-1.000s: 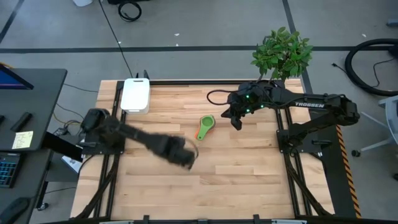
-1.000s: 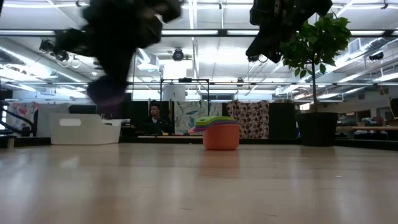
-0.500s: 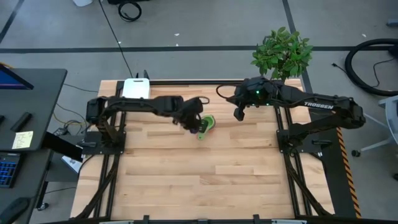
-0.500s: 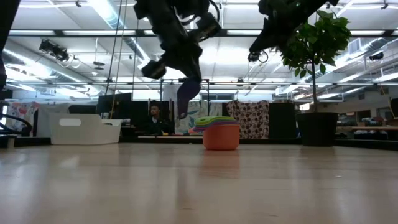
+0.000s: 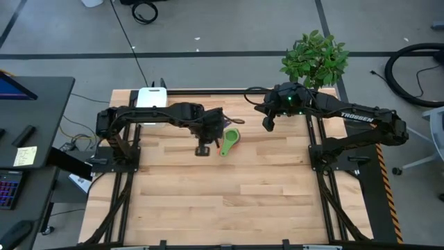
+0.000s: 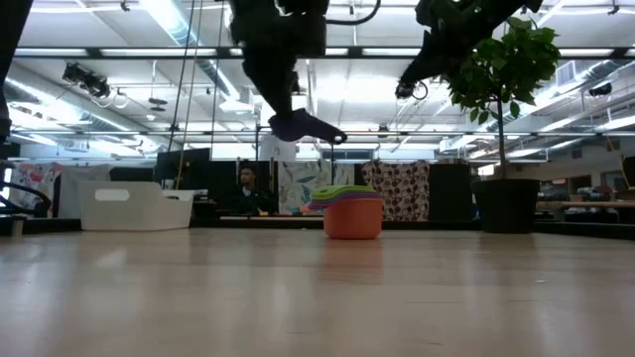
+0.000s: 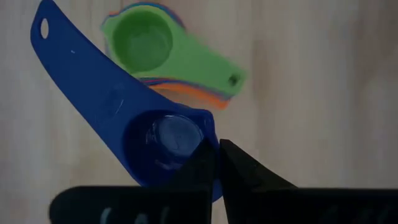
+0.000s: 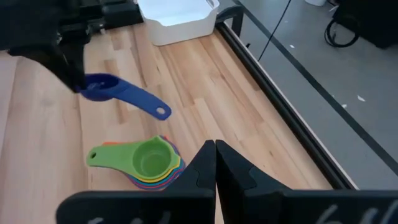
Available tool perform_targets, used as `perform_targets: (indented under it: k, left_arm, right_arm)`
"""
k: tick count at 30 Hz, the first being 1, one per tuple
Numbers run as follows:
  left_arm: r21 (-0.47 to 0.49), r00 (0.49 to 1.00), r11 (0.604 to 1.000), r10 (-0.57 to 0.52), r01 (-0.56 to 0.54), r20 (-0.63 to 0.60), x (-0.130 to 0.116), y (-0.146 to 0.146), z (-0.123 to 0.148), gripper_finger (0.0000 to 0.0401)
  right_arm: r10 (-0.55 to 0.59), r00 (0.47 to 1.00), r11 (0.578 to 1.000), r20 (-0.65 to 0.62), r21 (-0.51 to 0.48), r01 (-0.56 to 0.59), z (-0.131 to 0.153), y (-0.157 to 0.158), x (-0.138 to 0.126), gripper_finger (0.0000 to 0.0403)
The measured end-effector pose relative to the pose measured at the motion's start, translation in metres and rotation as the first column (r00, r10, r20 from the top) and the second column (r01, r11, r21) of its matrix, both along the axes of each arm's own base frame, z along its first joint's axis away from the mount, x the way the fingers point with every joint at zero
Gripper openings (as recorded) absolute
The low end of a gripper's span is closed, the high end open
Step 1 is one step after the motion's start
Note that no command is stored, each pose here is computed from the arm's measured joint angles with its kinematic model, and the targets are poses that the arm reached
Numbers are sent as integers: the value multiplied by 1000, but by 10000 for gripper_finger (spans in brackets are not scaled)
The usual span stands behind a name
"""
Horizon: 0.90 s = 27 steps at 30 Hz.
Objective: Nest measuring cups in basket
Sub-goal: Stack the dark blue measuring cup on top of the green measuring cup
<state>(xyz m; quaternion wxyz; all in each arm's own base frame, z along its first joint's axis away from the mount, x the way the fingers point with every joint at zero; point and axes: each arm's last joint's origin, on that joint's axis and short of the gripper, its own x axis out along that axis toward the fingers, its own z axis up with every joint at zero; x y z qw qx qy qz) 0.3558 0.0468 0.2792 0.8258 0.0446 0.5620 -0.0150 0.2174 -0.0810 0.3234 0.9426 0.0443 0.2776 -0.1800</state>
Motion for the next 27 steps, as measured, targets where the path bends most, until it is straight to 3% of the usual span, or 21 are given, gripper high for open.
perform_targets:
  k: [3, 5, 9, 13, 18, 27]
  left_arm:
    - [152, 977, 965, -208, 213, -49, -1, 5, 0, 14]
    - [203, 958, 936, -281, 287, -60, 0, 9, -1, 14]
    - [170, 968, 954, -252, 249, 0, 10, 23, -10, 14]
    - [138, 973, 964, -229, 229, -12, 17, 37, -26, 14]
    - [136, 956, 947, -294, 292, -11, 21, 37, -32, 14]
    - [142, 920, 921, -378, 363, 105, 38, 31, -37, 14]
  right_arm:
    - [-19, 1000, 1000, 13, 20, 19, 1, -2, -1, 4]
    - [-31, 999, 998, 29, 53, 29, 1, -3, -1, 4]
    - [-76, 996, 990, 54, 119, 69, 1, -4, -1, 4]
    - [-85, 994, 991, 66, 113, 77, 2, -5, -1, 4]
    - [-90, 993, 991, 73, 107, 82, 3, -7, -1, 4]
    - [-146, 986, 984, 75, 113, 137, 3, -20, -7, 4]
